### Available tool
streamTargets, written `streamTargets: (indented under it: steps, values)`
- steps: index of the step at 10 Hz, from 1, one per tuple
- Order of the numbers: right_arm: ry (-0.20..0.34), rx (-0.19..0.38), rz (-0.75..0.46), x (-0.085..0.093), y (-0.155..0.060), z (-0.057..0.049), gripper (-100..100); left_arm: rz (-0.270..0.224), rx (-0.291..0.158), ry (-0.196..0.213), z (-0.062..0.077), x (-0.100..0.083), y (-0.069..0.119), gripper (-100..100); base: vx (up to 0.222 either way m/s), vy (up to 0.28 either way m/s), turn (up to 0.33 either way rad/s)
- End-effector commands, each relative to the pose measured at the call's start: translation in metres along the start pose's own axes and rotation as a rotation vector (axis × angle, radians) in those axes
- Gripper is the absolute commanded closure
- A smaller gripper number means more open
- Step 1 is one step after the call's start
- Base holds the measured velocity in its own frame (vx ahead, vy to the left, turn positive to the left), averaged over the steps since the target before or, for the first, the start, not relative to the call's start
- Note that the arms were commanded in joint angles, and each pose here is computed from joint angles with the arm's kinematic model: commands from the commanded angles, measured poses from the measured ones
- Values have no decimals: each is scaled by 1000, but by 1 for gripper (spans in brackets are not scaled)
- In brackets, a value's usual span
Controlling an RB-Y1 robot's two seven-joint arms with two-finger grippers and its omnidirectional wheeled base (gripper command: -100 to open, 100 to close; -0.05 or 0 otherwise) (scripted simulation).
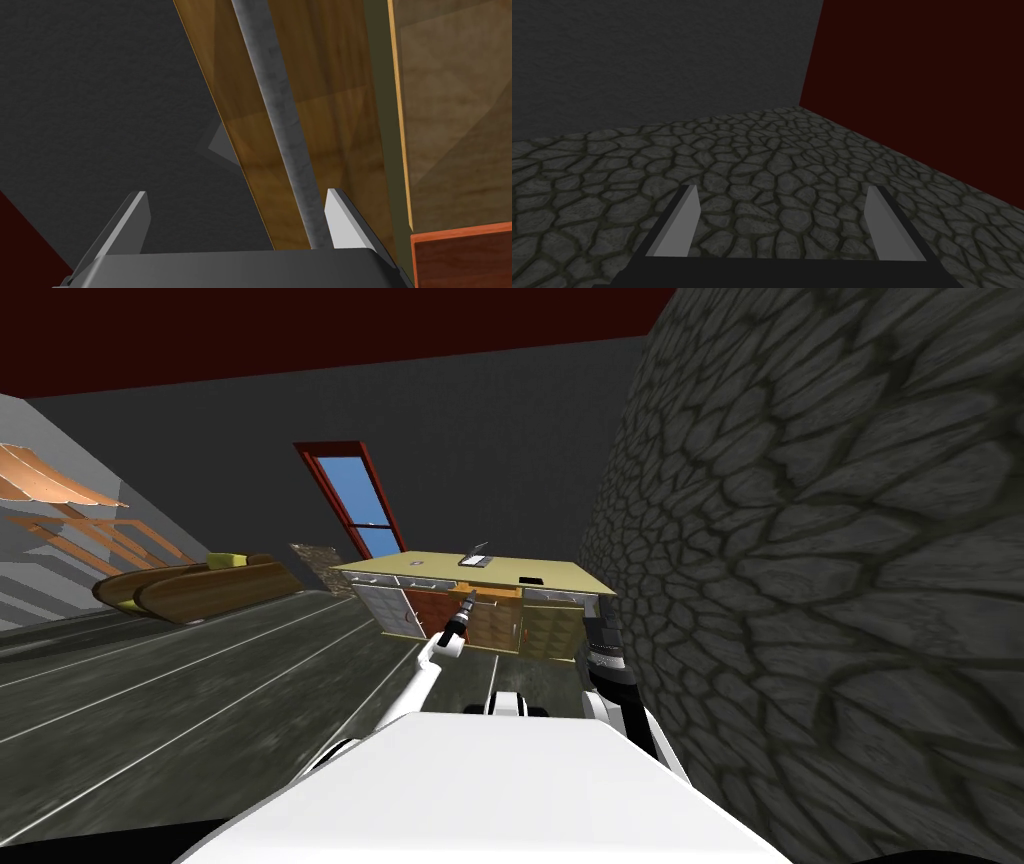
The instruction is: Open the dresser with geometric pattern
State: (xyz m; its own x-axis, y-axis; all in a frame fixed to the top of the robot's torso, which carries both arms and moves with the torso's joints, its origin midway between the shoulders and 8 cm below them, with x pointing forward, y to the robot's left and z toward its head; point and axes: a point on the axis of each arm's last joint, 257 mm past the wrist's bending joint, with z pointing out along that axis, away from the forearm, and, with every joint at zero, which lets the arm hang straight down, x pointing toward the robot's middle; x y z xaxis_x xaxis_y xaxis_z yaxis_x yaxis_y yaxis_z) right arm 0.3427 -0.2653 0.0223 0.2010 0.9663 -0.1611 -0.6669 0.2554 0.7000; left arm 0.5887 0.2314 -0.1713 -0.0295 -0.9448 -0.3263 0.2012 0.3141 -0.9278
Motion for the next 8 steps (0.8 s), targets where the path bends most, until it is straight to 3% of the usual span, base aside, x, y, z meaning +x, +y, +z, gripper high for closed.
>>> streamTargets:
  steps: [1,2,3,8]
  values:
    - [0,0,0,0,0,0,0,-1,6,-4,11,-6,-16,-100,-35,7,-2]
    - [0,0,0,0,0,0,0,-4,-10,1,7,-1,-6,-100,-9,4,-7]
    - [0,0,0,0,0,0,0,-5,-16,1,7,-1,-4,0,0,0,0]
    - [0,0,0,0,0,0,0,-7,-33,4,4,1,3,0,0,0,0]
